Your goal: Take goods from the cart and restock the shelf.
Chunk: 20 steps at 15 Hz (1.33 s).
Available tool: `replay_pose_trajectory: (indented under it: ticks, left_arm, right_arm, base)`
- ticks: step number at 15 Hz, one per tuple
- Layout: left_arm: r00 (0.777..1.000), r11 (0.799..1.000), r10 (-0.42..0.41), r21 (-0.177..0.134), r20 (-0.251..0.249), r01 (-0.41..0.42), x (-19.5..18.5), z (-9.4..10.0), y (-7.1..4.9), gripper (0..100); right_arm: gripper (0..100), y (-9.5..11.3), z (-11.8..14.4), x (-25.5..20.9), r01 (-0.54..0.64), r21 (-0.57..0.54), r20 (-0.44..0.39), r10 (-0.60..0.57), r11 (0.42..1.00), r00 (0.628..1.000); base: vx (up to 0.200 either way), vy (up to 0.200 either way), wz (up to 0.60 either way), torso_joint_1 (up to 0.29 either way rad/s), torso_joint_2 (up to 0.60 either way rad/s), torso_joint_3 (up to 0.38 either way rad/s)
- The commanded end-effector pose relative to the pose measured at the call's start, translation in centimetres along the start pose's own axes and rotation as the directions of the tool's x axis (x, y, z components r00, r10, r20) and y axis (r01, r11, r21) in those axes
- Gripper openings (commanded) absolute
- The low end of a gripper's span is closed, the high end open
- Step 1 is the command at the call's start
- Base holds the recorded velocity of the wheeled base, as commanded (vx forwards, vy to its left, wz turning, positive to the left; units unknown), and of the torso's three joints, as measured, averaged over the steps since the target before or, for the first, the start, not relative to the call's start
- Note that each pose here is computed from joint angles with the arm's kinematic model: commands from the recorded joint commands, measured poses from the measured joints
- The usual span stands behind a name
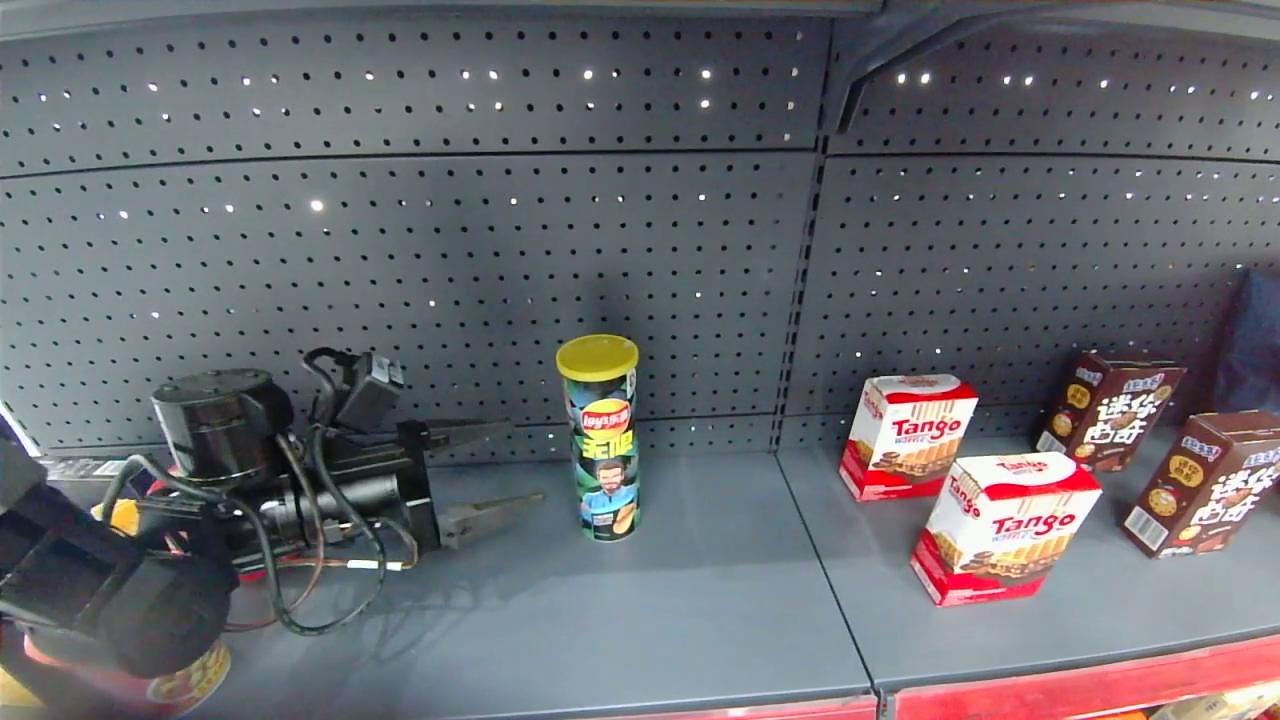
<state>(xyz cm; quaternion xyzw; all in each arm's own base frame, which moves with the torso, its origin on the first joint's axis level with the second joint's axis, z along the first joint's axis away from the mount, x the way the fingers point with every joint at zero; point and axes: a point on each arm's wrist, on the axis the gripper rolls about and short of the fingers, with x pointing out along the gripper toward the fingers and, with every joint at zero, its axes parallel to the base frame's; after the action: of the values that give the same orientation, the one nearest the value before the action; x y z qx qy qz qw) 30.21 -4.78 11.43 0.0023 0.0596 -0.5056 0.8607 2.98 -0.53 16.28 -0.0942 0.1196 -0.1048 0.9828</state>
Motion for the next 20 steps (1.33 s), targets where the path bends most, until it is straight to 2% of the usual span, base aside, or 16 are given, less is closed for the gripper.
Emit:
replay_pose_trajectory:
  ticks: [1,4,7,12,17,20]
  left_arm:
    - [0.999,0.999,-0.025,-0.047,-0.034,0.023,1.3,-1.8,0.6,100]
    - [0.999,0.998,-0.048,-0.034,0.003,0.048,3.6,-1.0,2.5,100]
    - [0.998,0.998,-0.060,-0.009,0.030,0.060,5.3,-0.4,4.0,100]
    - [0.995,0.994,-0.097,-0.039,0.012,0.098,7.0,-1.6,3.8,100]
    - [0.990,0.990,-0.136,-0.022,0.024,0.136,9.6,-1.9,4.4,100]
    - [0.989,0.987,-0.151,-0.056,-0.002,0.150,10.5,-2.0,4.4,100]
  right_arm:
    - [0,0.0,-0.1,0.1,-0.004,-0.002,-0.009,0.004,1.000,1.000]
    - [0,0.1,-0.3,0.2,-0.007,-0.005,-0.016,0.007,1.000,1.000]
    - [0,0.1,-0.3,0.1,-0.004,-0.003,-0.012,0.004,1.000,1.000]
    - [0,0.1,-0.3,0.1,-0.006,-0.003,-0.013,0.006,1.000,1.000]
    - [0,0.1,-0.3,0.1,-0.006,-0.003,-0.013,0.006,1.000,1.000]
    - [0,0.1,-0.3,0.2,-0.007,-0.004,-0.016,0.007,1.000,1.000]
  base:
    - [0.000,0.000,0.00,0.000,0.00,0.000]
    - [0.000,0.000,0.00,0.000,0.00,0.000]
    - [0.000,0.000,0.00,0.000,0.00,0.000]
    - [0.000,0.000,0.00,0.000,0.00,0.000]
    - [0.000,0.000,0.00,0.000,0.00,0.000]
    - [0.000,0.000,0.00,0.000,0.00,0.000]
